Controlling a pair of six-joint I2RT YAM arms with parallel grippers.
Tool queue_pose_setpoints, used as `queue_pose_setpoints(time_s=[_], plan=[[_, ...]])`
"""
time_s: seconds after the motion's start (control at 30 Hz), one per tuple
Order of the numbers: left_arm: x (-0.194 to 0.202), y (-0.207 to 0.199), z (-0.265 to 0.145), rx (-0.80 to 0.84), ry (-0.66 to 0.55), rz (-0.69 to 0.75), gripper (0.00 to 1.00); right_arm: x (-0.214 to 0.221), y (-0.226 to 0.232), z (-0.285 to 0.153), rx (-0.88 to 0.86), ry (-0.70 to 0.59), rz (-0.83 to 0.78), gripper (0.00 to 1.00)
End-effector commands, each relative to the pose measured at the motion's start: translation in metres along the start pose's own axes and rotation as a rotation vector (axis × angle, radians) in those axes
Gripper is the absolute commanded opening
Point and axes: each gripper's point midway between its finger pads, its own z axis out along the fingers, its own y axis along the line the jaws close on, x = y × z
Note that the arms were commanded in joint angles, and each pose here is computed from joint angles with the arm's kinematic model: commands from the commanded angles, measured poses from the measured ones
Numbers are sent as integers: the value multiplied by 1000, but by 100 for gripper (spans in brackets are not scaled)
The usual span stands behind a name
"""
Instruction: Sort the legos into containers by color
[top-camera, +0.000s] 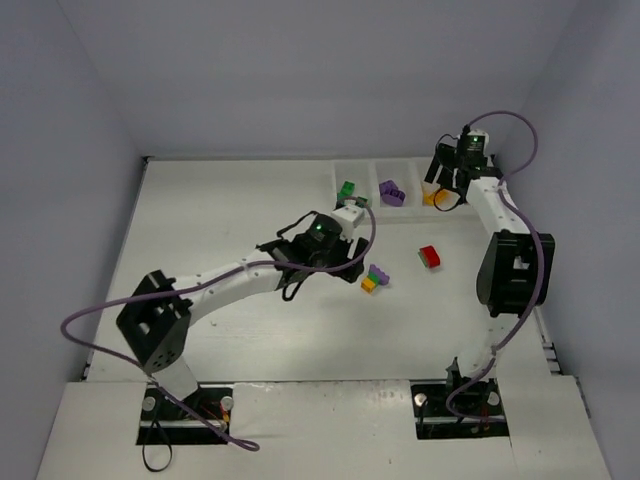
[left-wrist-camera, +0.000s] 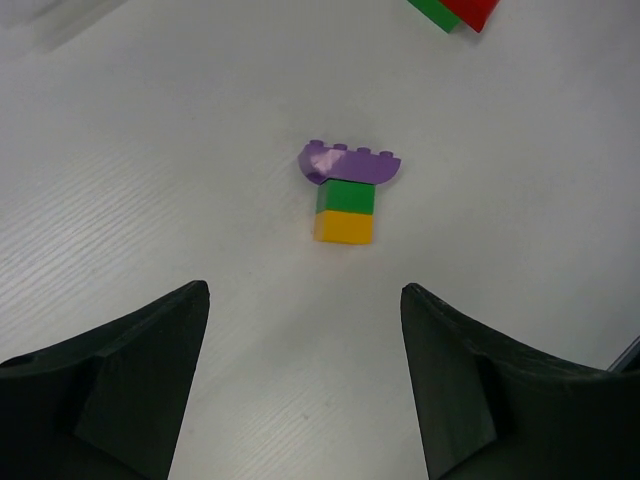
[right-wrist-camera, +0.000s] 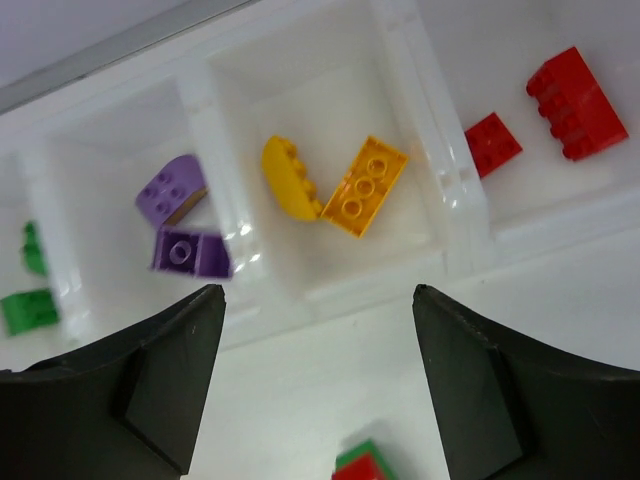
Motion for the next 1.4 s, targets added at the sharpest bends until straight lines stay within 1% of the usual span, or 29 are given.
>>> queue_pose_setpoints(time_s=[0.0, 0.03, 0.07, 0.1, 0.13, 0.17, 0.2, 0.23, 0.37, 0.43, 0.5, 0.67, 0.83, 0.97, 1.0, 1.07, 1.1, 1.17, 1.2, 1.23, 1.27, 1.33, 1.37], plan=[[-18, -35, 20, 43, -29, 71, 71, -34, 24, -63, -123, -120, 82, 73], [-16, -39, 27, 50, -16, 83, 71, -37, 28, -78, -149, -134, 95, 73], [-23, -46, 30, 57, -17, 90, 71, -33, 29, -85, -163, -128, 108, 73], [-19, -49, 35, 64, 2, 102, 71, -19, 27, -87, -161, -99, 110, 73], [-8, -52, 47, 64, 39, 114, 70, -21, 27, -103, -174, -113, 113, 73], [-10, -56, 50, 68, 43, 120, 69, -16, 26, -109, -176, -109, 123, 73], [-1, -57, 58, 73, 72, 128, 66, -1, 22, -111, -172, -84, 126, 73], [2, -60, 60, 80, 82, 131, 65, -3, 24, -127, -197, -104, 127, 73], [17, -61, 73, 86, 124, 139, 60, 19, 27, -149, -252, -84, 129, 73], [26, -57, 80, 72, 154, 155, 57, 32, 28, -156, -273, -67, 133, 73], [33, -54, 87, 57, 171, 167, 57, 40, 30, -161, -299, -55, 128, 73], [37, -45, 97, 22, 172, 198, 57, 56, 32, -170, -334, -33, 119, 73], [40, -40, 103, 2, 172, 211, 57, 61, 32, -173, -344, -24, 113, 73], [42, -38, 105, -3, 158, 209, 54, 67, 34, -171, -354, -6, 107, 73], [39, -40, 107, 2, 142, 209, 50, 70, 35, -171, -354, 1, 106, 73], [40, -39, 108, 4, 136, 218, 48, 72, 37, -171, -360, 7, 100, 73], [39, -39, 109, 5, 130, 224, 44, 73, 38, -170, -360, 10, 99, 73], [40, -37, 111, 4, 116, 235, 41, 76, 39, -169, -365, 18, 96, 73], [38, -38, 112, 10, 102, 239, 37, 77, 40, -169, -368, 21, 93, 73], [37, -39, 112, 13, 97, 243, 20, 77, 40, -169, -369, 21, 90, 73], [36, -39, 111, 18, 88, 253, 14, 77, 41, -169, -370, 23, 89, 73], [40, -37, 110, 22, 86, 263, 8, 78, 41, -169, -372, 27, 88, 73], [35, -37, 105, 23, 72, 275, 4, 77, 42, -170, -378, 26, 87, 73]])
